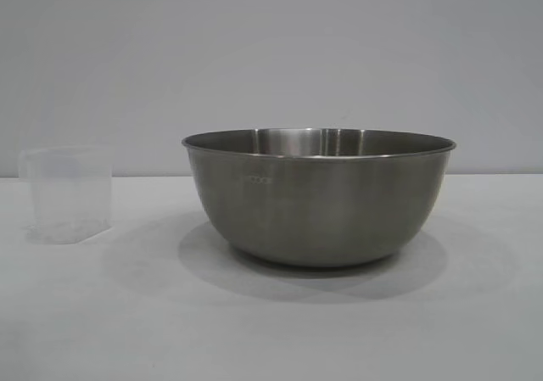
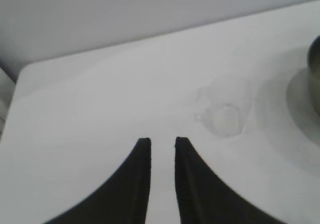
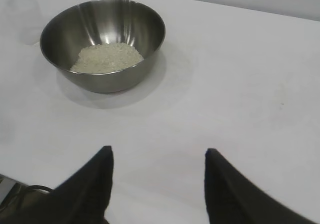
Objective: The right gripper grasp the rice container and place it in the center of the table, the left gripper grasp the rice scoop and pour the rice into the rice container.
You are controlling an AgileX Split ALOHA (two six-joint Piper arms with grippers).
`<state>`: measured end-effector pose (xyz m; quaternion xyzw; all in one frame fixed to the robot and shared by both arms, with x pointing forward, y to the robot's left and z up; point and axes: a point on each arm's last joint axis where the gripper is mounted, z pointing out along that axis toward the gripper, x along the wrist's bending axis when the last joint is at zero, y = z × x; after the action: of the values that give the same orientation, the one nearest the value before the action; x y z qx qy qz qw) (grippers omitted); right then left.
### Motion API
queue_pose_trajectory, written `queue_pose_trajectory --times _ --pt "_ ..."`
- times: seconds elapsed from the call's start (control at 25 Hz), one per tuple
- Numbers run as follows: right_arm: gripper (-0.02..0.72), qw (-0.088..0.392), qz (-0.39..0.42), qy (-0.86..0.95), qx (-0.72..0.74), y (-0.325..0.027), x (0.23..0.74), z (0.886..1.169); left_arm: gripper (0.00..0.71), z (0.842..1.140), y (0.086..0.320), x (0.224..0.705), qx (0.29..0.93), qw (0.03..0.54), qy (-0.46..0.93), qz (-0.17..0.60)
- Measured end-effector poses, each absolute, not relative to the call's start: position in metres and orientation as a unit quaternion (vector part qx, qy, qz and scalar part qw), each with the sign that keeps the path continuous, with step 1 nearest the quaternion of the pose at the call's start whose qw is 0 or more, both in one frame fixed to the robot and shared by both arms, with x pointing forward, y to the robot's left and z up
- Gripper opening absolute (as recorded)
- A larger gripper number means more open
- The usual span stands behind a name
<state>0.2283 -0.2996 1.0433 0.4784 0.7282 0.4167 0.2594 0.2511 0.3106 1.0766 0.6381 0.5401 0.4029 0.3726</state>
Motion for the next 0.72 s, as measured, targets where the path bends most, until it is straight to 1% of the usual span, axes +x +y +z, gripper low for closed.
queue_pose_trajectory --times 0.16,0.32,0.36,0.48,0.6,0.72 --pt "0.391 0.259 0.417 0.728 0.478 -0.3 0.228 1.043 0.092 1.064 0.311 0.227 0.654 0.375 0.538 0.378" --pt "0.391 0.259 0.416 0.729 0.479 -0.3 0.228 1.043 0.092 1.054 0.31 0.219 0.695 0.335 0.533 0.348" --pt "0.391 0.259 0.416 0.729 0.479 -0.3 0.228 1.043 0.092 1.053 0.31 0.218 0.703 0.332 0.526 0.346" --pt "0.391 0.259 0.416 0.729 0.479 -0.3 0.228 1.043 0.092 1.054 0.304 0.218 0.712 0.351 0.507 0.336" --pt "0.391 0.259 0.416 0.729 0.479 -0.3 0.228 1.043 0.092 1.048 0.295 0.224 0.715 0.387 0.491 0.313" --pt "0.391 0.259 0.416 0.729 0.479 -0.3 0.228 1.043 0.092 1.044 0.293 0.226 0.72 0.388 0.488 0.304"
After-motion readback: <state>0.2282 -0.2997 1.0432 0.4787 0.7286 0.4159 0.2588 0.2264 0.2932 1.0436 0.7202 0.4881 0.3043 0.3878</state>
